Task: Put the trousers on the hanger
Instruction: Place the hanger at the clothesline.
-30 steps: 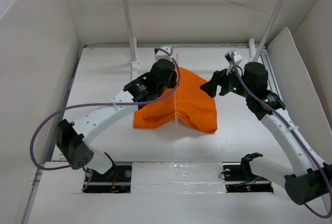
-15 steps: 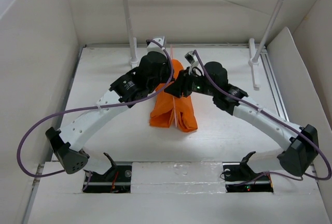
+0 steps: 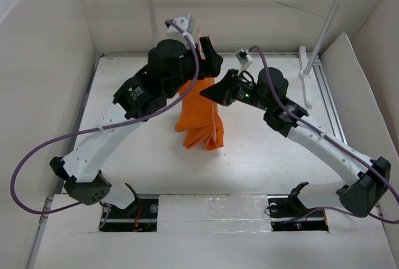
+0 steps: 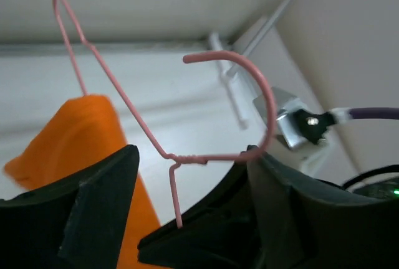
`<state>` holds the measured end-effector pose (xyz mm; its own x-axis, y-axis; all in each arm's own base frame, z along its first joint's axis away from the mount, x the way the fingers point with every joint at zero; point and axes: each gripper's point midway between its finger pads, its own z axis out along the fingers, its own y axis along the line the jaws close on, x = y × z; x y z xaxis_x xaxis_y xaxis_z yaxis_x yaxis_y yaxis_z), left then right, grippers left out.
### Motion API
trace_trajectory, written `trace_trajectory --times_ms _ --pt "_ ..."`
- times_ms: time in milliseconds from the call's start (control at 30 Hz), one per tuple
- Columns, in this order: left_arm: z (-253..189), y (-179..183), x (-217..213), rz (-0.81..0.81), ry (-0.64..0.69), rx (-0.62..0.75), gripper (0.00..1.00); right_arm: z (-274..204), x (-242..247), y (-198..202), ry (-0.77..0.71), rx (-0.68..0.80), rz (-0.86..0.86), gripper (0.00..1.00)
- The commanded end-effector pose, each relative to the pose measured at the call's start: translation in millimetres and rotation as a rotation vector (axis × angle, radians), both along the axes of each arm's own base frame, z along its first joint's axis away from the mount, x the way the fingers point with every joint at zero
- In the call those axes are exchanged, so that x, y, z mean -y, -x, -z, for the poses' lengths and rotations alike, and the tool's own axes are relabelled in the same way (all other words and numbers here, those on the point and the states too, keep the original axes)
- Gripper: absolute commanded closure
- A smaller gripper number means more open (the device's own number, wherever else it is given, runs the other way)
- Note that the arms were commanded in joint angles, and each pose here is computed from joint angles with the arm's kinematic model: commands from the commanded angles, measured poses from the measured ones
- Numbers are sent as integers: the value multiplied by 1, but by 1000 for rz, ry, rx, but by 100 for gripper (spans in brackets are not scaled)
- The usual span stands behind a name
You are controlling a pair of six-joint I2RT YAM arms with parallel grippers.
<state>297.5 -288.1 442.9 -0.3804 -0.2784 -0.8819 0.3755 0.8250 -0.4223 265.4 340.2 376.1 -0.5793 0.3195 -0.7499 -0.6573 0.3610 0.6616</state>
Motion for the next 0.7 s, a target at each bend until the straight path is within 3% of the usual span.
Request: trace_trajectory --times_ms 0,67,100,133,400,667 --pt "-114 10 -25 -2 230 230 33 -113 34 -3 -141 259 48 100" --pt "-136 15 -32 12 257 258 21 -129 55 -17 -131 288 64 100" --pt "-141 17 -35 7 260 272 21 -137 65 -26 -137 301 97 100" --pt "-143 16 -39 -10 256 279 12 -141 73 -31 -129 309 105 100" --pt "-77 18 -49 -42 203 175 8 -146 160 -119 -74 274 298 100" --pt "-9 21 -50 -50 139 57 8 -149 215 -171 -64 246 423 100"
